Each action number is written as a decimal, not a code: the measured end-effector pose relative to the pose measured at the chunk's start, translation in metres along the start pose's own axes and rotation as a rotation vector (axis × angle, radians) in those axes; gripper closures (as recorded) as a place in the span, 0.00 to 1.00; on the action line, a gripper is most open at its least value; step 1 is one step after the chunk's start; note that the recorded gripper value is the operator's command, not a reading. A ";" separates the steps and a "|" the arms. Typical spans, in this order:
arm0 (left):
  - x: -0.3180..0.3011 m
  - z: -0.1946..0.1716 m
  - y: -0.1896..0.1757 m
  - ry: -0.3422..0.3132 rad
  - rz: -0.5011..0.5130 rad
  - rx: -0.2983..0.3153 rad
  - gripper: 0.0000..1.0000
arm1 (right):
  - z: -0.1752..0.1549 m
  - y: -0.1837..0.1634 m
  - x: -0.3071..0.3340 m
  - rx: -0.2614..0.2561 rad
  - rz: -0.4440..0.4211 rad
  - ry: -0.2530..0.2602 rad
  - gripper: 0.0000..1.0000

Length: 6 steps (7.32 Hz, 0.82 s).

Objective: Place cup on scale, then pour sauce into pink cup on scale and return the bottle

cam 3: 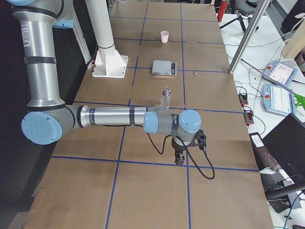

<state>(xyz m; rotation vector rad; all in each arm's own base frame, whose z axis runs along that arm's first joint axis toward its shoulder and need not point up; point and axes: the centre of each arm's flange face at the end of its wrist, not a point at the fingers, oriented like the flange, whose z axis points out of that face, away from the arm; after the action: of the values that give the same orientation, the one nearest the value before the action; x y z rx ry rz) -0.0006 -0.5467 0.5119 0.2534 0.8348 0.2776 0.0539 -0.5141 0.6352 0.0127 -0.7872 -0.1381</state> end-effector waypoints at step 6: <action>0.194 0.117 -0.008 0.131 -0.193 -0.063 0.05 | -0.007 -0.005 -0.047 0.027 -0.011 -0.156 0.00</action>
<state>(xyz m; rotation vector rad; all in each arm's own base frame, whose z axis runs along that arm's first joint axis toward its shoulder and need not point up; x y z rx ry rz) 0.2130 -0.5020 0.4512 0.0953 0.9716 0.1398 0.0252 -0.5136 0.5969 0.0319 -0.9445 -0.1402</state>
